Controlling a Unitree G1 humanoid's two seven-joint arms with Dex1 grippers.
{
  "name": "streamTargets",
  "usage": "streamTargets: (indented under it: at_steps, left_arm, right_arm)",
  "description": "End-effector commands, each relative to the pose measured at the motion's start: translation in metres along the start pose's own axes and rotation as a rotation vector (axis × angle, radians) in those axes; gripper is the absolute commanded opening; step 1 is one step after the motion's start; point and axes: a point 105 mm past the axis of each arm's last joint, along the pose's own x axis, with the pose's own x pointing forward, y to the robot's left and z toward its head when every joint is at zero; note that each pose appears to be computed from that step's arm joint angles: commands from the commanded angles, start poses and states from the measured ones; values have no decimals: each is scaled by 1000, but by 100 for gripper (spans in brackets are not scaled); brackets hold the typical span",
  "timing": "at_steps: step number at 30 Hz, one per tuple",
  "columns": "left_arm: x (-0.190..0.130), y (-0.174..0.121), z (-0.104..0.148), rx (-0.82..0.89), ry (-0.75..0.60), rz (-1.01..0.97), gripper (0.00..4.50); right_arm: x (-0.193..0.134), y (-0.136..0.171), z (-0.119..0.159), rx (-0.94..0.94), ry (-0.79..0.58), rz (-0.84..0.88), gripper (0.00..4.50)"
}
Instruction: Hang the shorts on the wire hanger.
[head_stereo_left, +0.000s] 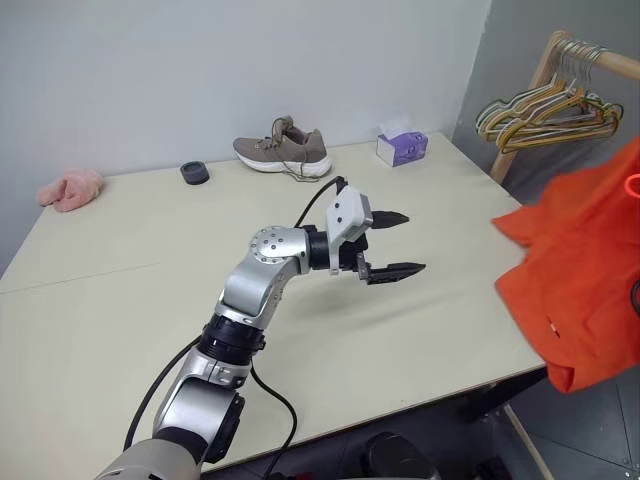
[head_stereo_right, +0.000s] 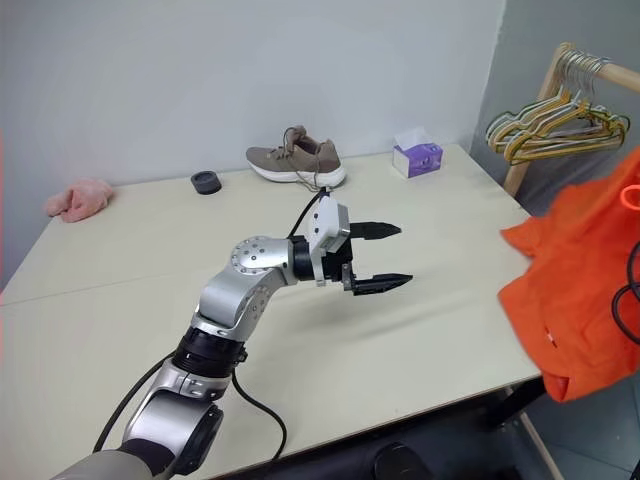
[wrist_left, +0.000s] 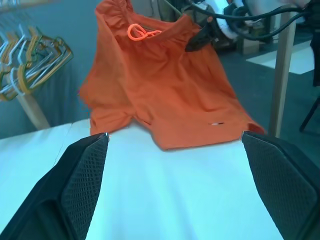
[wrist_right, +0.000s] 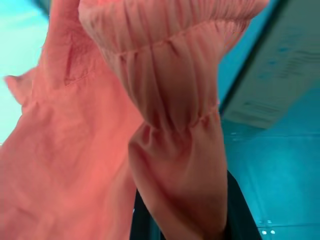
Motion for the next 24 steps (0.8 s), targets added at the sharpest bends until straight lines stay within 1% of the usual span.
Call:
streamTargets:
  at_steps: [1,6,12,15,20,24]
  left_arm:
    - [14,-7,20,78,-41,-45,448]
    - [23,-11,26,85,-61,-70,448]
    - [25,-10,29,93,-70,-85,448]
    - [25,-10,31,96,-73,-89,448]
    - [25,-9,37,95,-94,-101,448]
    - [27,-19,42,53,-125,-155,448]
  right_arm:
    - [-8,-11,29,59,-110,-118,0]
    - [0,-19,27,141,-52,-164,0]
    - [10,-12,22,239,40,-144,0]
    - [12,-11,21,260,64,-142,0]
    - [17,-10,10,303,144,-133,0]
    - [18,-10,6,325,165,-134,0]
